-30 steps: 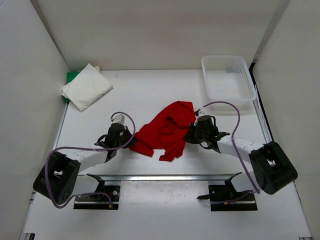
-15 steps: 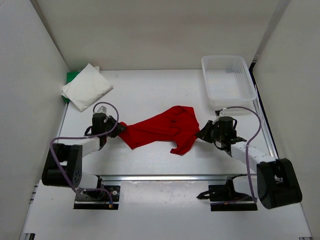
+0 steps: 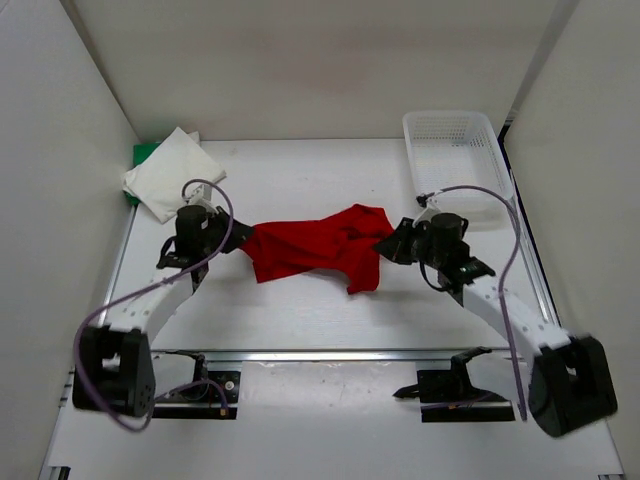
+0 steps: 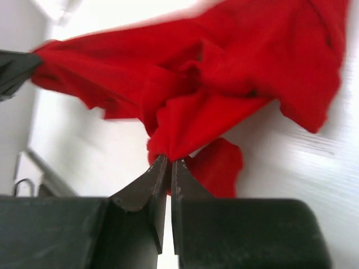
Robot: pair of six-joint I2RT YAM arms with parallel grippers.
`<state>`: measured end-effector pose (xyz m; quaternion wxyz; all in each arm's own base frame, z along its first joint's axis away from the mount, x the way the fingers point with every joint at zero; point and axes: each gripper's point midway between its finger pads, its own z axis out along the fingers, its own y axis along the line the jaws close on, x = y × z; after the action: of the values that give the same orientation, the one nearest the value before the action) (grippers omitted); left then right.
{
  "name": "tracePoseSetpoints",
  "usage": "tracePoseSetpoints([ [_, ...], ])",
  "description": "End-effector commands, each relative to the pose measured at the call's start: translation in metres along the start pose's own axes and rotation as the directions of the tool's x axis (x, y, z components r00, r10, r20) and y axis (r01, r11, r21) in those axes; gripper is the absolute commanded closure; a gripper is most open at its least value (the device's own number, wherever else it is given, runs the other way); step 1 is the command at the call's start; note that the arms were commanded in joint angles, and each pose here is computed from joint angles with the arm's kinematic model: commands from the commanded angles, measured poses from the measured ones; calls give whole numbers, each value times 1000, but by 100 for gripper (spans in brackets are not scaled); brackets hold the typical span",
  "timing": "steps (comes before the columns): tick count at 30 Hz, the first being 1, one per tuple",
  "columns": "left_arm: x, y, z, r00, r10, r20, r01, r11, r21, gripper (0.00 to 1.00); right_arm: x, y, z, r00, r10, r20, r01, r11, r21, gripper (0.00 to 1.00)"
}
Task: Fold and stack the t-shirts
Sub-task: Flatten out the tshirt
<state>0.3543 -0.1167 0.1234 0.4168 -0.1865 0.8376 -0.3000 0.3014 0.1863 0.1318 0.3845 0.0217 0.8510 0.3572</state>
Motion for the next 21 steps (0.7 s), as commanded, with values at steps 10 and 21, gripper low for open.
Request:
tracePoseSetpoints([
  [10,0,44,-69,995,-13,101,19,998,-57,29,6,19,-77,992,46,121,-17,972,-233,100],
  [21,52,57,-70,977,214,8,-205,947,-246,81,17,-6,-35,997,56,59,-49,993,-106,100],
])
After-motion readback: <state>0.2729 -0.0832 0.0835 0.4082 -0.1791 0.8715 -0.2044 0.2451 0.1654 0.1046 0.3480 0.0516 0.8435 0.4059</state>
